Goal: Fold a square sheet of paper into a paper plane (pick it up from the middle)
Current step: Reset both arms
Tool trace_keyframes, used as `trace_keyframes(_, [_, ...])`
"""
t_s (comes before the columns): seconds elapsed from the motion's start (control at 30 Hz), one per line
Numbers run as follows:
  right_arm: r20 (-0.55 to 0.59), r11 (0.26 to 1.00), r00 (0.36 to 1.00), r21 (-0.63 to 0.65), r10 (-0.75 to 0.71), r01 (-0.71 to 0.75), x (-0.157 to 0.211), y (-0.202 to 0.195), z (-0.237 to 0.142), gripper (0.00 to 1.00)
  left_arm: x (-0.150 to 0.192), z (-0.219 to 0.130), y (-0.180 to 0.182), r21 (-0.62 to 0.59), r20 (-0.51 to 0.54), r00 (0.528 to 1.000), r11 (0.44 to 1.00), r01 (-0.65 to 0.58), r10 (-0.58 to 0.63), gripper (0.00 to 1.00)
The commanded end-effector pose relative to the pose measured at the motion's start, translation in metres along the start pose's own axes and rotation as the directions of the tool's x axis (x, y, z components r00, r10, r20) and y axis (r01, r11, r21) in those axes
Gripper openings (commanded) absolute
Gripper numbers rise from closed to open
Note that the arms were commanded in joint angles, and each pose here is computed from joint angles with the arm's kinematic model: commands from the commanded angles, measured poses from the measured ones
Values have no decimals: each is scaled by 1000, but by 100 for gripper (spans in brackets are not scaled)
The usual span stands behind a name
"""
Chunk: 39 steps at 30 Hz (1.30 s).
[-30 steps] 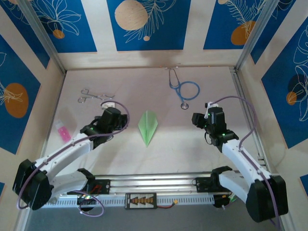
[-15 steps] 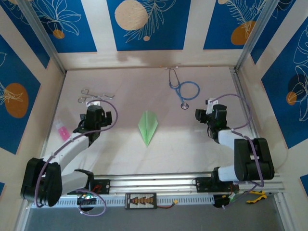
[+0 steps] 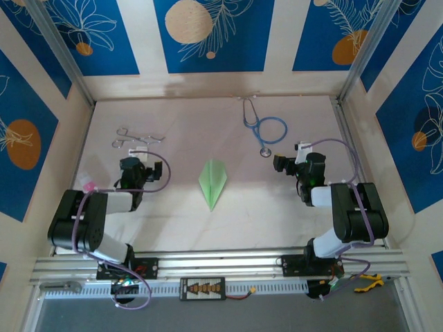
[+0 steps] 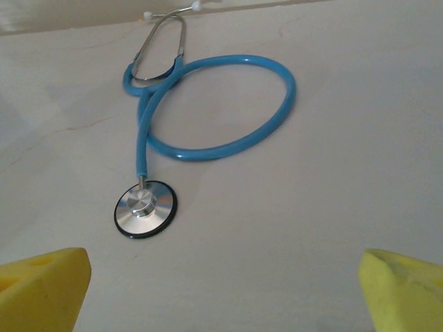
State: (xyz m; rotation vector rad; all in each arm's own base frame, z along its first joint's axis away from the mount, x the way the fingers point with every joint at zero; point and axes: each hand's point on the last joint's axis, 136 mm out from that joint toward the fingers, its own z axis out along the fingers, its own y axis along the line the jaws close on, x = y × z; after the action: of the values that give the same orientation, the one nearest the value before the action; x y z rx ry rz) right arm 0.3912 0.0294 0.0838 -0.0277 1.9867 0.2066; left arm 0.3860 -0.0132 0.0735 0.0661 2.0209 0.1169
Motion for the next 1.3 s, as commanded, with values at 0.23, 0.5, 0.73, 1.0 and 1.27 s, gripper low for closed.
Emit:
trace_keyframes(0.23, [45,999,999,52,1,-3,-12,-7,-1,99,-22,-1,3,59,137,989,997,48,-56,100])
trace_keyframes(0.5, [43,999,999,51,2,-4,-11,-7,0,99,-22,1,-12,143,120,992,990,6,-24,100])
trace_keyframes(0.73, [44,999,999,52,3,-5,-12,-7,0,99,-21,1,-12,143,119,993,990,6,-23,100])
trace_keyframes(1.0, [43,999,999,52,3,-5,-12,-7,0,99,-22,1,-12,143,119,993,990,6,-23,100])
trace_keyframes(1.27, [41,999,999,52,5,-7,-11,-8,0,99,-22,1,-12,143,119,993,990,6,-23,100])
